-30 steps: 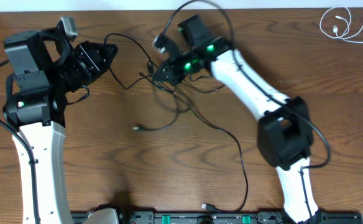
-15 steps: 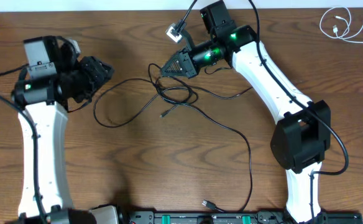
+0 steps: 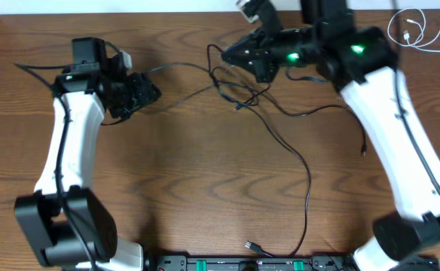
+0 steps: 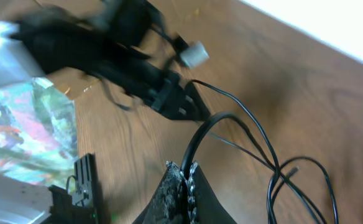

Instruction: Untangle cables

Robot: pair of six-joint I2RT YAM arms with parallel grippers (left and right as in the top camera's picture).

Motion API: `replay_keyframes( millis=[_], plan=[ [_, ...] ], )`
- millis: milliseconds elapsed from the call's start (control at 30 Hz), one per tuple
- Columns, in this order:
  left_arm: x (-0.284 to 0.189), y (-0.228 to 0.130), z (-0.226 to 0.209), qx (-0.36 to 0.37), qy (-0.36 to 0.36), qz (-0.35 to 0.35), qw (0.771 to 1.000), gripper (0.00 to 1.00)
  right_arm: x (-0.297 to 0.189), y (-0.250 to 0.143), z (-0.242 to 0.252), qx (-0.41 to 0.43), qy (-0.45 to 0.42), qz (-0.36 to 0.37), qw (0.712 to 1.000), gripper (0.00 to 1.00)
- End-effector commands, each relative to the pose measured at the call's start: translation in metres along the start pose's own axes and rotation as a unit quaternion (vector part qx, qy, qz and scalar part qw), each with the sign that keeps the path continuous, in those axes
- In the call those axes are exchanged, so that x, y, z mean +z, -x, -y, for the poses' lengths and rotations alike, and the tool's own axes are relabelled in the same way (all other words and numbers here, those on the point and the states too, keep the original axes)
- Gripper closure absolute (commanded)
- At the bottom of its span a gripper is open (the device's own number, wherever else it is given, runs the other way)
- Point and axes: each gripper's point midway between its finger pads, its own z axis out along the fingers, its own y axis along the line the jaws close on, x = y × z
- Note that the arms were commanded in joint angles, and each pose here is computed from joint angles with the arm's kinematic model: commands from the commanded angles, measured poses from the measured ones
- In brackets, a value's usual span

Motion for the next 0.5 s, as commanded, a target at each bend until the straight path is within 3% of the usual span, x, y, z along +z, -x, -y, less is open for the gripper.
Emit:
replay_keyframes(
  millis=[0,467],
  plan=[
    [0.023,0.002,-0.009,0.009,0.010,-0.018,1.000,0.43,-0.022,0.010,-0.018,-0.018,-0.014,0.016,1.000,0.99],
    [0.077,-0.007,-0.038,0.012,0.028,-0.073,0.997,0.44,-0.063,-0.001,-0.009,0.014,-0.056,0.011,0.998,0.99]
  ],
)
